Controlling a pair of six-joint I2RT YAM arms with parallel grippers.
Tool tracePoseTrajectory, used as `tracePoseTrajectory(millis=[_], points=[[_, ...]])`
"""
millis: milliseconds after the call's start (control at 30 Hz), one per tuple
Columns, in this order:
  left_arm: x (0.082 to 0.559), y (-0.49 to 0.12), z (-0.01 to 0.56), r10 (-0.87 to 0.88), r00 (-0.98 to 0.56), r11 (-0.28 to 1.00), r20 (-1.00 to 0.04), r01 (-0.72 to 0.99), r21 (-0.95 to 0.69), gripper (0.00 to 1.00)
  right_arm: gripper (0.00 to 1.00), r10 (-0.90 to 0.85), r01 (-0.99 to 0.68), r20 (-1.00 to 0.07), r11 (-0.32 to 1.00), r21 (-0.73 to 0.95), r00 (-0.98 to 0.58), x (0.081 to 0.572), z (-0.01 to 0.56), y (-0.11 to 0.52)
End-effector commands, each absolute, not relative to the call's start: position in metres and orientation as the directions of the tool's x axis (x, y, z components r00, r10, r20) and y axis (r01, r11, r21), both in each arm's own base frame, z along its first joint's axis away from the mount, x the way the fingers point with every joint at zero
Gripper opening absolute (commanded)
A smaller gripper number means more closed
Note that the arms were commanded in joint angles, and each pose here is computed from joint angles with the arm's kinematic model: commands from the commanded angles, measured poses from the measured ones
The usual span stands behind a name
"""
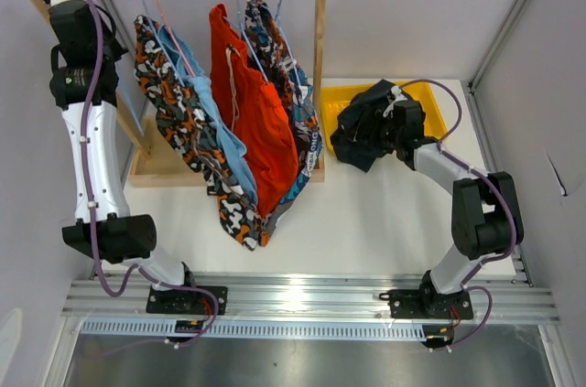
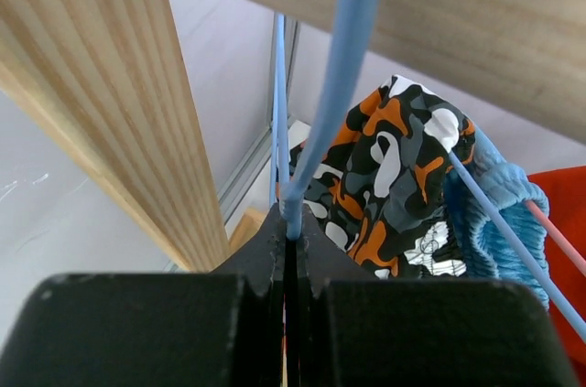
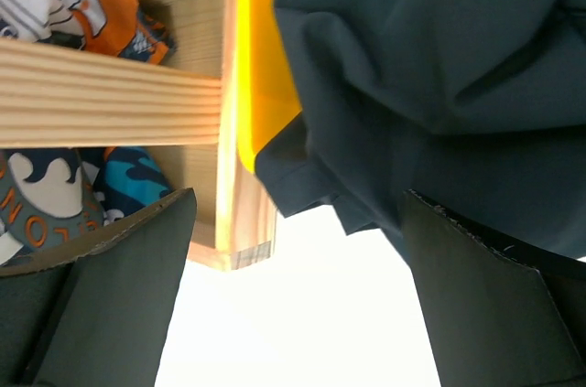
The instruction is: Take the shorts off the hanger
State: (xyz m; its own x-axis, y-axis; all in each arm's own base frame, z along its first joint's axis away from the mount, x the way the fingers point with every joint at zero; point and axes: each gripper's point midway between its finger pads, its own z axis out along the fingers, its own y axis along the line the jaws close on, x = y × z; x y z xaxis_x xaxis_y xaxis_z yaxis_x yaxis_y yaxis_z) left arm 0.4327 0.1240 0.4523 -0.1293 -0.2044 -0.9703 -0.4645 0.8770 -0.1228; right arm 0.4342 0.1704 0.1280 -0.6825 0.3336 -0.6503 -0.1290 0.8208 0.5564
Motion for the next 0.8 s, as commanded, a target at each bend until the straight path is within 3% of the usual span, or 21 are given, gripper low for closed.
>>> tracePoseTrajectory(millis=[0, 67, 233, 533, 767], points=[[0.417, 0.128, 0.424, -0.261, -0.207, 0.858, -0.943, -0.498, -0.128, 0.16, 0.99, 0.32, -0.174, -0.69, 0.82, 0.545, -0.65, 0.429, 0.149, 0.175], [0.408, 0.127, 0.43, -0.265, -0.191, 0.851, -0.945, -0.507, -0.136, 0.45, 1.0, 0.315, -0.181, -0.697, 0.822, 0.539, -0.644, 0.426, 0.153, 0.176], [0.384, 0.122, 0.441, -0.265, -0.151, 0.848, -0.952, -0.506, -0.156, 0.67, 0.99, 0.308, -0.18, -0.712, 0.835, 0.521, -0.631, 0.42, 0.161, 0.172], [0.325, 0.106, 0.477, -0.251, -0.038, 0.855, -0.967, -0.477, -0.204, 0.76, 0.99, 0.287, -0.184, -0.731, 0.852, 0.491, -0.62, 0.397, 0.18, 0.162], [0.309, 0.064, 0.5, -0.299, -0.008, 0.916, -0.954, -0.284, -0.285, 0.68, 0.99, 0.281, -0.192, -0.747, 0.857, 0.478, -0.602, 0.378, 0.194, 0.157]])
